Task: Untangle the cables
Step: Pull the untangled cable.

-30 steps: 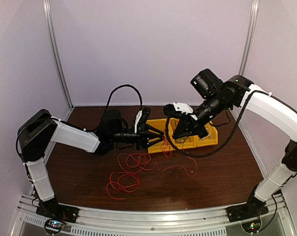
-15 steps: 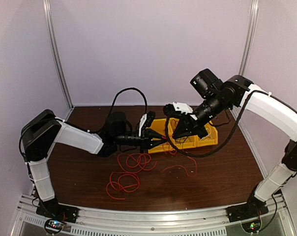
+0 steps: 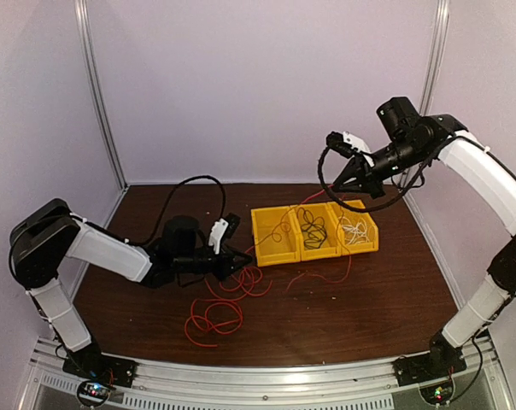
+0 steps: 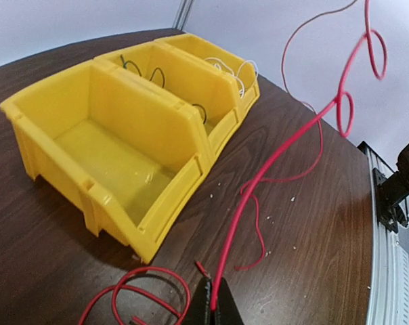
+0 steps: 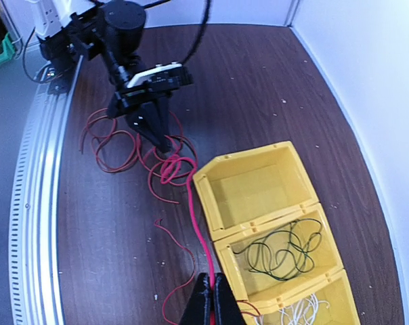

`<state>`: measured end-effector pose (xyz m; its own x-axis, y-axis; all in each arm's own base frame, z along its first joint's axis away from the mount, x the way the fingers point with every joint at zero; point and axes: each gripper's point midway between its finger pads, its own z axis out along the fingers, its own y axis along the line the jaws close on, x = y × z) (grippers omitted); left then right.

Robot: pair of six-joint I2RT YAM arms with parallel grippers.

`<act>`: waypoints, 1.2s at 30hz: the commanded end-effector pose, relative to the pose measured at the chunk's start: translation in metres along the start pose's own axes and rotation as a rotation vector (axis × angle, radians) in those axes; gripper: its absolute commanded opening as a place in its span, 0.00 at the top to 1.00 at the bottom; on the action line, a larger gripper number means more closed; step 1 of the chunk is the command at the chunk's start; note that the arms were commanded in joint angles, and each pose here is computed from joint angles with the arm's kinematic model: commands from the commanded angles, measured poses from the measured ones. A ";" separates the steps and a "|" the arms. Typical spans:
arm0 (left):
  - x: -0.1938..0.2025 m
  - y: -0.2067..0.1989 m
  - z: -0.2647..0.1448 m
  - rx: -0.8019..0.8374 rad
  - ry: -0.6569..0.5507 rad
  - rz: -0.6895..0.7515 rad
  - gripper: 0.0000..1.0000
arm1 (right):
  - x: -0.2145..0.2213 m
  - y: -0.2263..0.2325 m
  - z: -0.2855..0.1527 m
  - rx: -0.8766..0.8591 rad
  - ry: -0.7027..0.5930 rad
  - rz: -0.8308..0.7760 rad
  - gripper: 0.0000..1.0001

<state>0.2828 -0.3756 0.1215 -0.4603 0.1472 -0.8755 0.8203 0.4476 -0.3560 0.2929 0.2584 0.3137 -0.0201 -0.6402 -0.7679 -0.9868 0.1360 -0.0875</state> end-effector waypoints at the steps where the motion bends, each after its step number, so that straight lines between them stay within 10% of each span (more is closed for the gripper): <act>1: 0.011 0.011 -0.018 -0.089 -0.016 -0.042 1.00 | -0.014 -0.025 -0.028 0.109 -0.085 -0.038 1.00; 14: 0.051 0.018 -0.039 -0.147 0.093 -0.023 1.00 | -0.040 -0.102 -0.120 0.487 -0.258 0.026 1.00; 31: -0.010 0.000 -0.051 -0.130 -0.027 0.074 0.99 | -0.082 -0.112 -0.103 0.388 -0.399 0.048 1.00; 36: -0.039 -0.003 -0.040 -0.122 -0.076 0.116 0.64 | -0.123 -0.097 -0.082 0.331 -0.432 -0.025 1.00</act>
<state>0.2705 -0.3351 0.1424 -0.4081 0.1678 -0.8974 0.7948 0.5488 -0.2589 0.3883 0.2321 0.4388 0.0528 -0.3327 -0.9416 -0.8702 0.4472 -0.2068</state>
